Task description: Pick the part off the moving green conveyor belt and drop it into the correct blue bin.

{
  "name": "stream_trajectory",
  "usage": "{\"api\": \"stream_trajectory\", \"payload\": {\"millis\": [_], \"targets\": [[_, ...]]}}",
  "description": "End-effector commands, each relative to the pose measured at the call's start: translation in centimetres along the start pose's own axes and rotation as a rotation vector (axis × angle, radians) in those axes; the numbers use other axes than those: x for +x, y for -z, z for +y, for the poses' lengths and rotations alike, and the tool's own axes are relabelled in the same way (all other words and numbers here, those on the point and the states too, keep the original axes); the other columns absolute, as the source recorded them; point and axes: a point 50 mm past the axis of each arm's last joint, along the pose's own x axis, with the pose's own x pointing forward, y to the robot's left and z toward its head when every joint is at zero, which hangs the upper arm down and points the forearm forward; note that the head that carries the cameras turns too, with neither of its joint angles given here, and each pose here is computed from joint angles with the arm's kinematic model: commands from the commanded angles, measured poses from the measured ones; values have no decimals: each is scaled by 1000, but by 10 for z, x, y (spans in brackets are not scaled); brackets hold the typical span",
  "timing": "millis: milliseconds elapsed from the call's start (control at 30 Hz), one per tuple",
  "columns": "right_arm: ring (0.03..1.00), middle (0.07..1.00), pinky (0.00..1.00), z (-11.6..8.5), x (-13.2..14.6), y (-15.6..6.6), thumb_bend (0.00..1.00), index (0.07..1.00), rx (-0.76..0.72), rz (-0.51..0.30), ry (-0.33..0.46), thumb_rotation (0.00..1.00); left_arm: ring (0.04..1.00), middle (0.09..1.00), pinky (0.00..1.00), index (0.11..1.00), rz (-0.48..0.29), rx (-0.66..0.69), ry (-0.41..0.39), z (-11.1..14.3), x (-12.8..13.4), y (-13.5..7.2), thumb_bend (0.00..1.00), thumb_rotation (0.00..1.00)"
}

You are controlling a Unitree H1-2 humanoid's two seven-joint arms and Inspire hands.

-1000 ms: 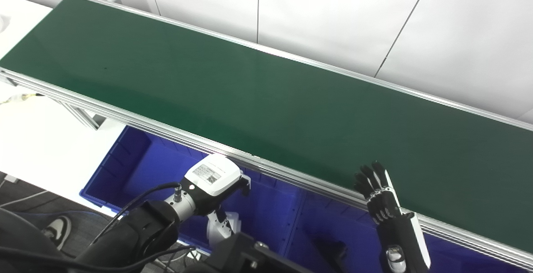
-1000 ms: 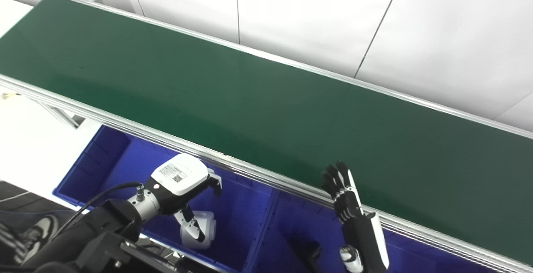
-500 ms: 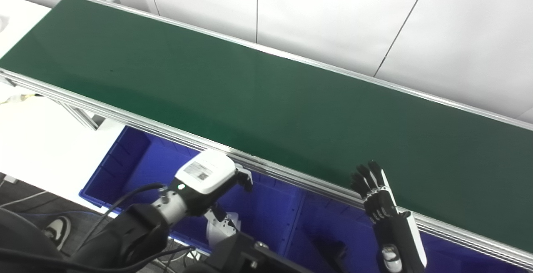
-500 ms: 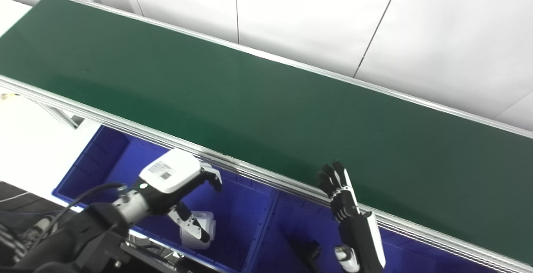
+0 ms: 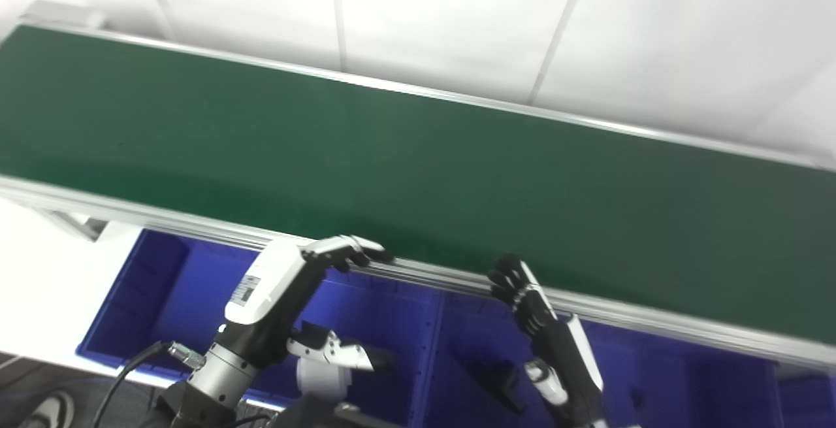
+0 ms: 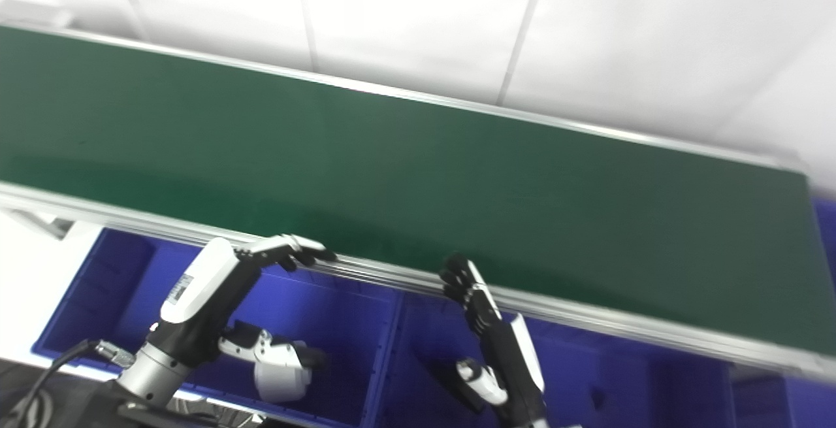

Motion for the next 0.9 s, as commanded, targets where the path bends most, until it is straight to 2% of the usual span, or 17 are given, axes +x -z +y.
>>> {"api": "stream_trajectory", "payload": {"millis": [0,100,200,267,367,533,600,867], "targets": [[941,948,910,1,2,-5,887,975,-25,-60,23,923,666,711,586,689,-75,-103,-91,-6,8,1,829,664],[949,949,924,0,-2,0,880,971,-22,-38,26,901,676,719,589,692,-75,-198,-136,-32,17,19,787,680],[950,953,933,-1,-6,4,880,971,-13,-22,20,887,697,726,633,701,-44,-240,-125,-54,17,31,768,711],[949,953,933,-1,-7,6,884,970,-12,-16,18,883,715,735,656,705,-27,-256,-81,-66,15,37,760,709],[945,943,929,-1,-6,7,897,960,-5,-14,19,871,742,764,675,720,-15,-242,27,-79,10,45,773,701],[943,936,917,-1,-4,10,906,957,2,-6,17,863,824,839,753,777,4,-227,168,-89,7,53,828,743],[939,932,912,0,-3,12,907,956,4,0,16,860,879,879,805,804,-1,-221,211,-91,8,55,845,791],[930,939,890,7,1,16,871,954,-3,13,6,852,919,902,870,824,-14,-259,282,-88,7,63,877,811]]}}
